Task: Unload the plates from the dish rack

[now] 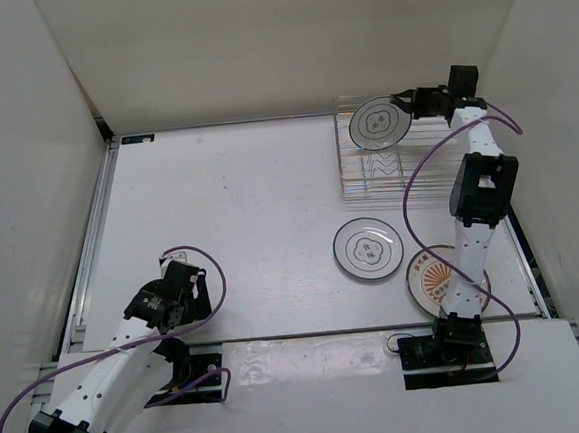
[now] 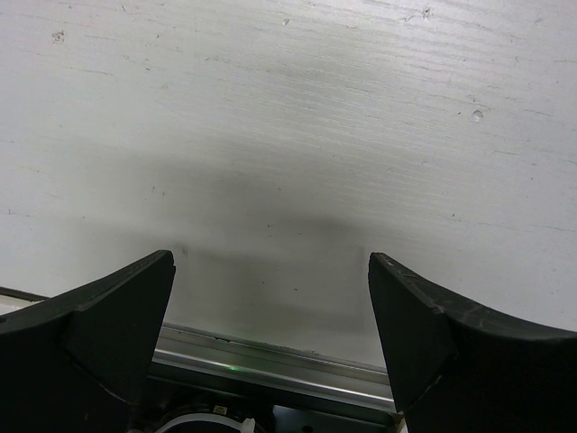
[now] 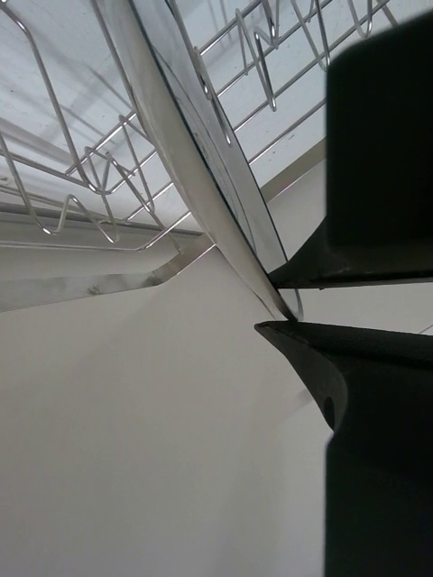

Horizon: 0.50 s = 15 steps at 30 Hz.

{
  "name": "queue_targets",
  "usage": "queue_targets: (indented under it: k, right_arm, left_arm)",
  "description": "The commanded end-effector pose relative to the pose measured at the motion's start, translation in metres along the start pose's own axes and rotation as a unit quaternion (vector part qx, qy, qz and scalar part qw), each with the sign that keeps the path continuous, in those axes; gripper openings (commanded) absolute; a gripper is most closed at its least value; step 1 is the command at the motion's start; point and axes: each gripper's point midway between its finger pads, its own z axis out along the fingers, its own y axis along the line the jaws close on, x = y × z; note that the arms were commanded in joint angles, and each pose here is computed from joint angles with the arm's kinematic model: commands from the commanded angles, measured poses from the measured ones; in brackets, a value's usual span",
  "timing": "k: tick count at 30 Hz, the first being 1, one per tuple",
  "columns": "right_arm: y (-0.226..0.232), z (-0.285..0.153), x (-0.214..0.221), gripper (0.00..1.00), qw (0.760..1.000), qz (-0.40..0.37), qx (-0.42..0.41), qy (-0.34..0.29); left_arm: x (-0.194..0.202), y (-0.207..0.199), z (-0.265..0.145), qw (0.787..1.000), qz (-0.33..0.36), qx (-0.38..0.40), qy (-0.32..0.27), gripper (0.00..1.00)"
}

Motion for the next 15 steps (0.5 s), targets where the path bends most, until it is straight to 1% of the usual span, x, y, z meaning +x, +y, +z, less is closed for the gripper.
queue_targets:
  k: [1, 9, 15]
  right_arm:
    - [-0.009, -0.007, 0.014, 0.0, 0.999, -0.023, 0.017, 0.016]
    - [-0.021, -0.022, 0.028, 0.0, 0.998, -0.035, 0.037, 0.038]
    - [-0.029, -0.039, 0.039, 0.0, 0.996, -0.059, 0.05, 0.049]
  left_arm:
    - [-0.001, 0.003, 0.001, 1.0, -0.007, -0.007, -0.005, 1.0]
    - [-0.002, 0.002, 0.0, 1.0, -0.008, -0.003, -0.008, 1.0]
    - [-0.001, 0.002, 0.001, 1.0, -0.007, -0.003, -0.008, 1.0]
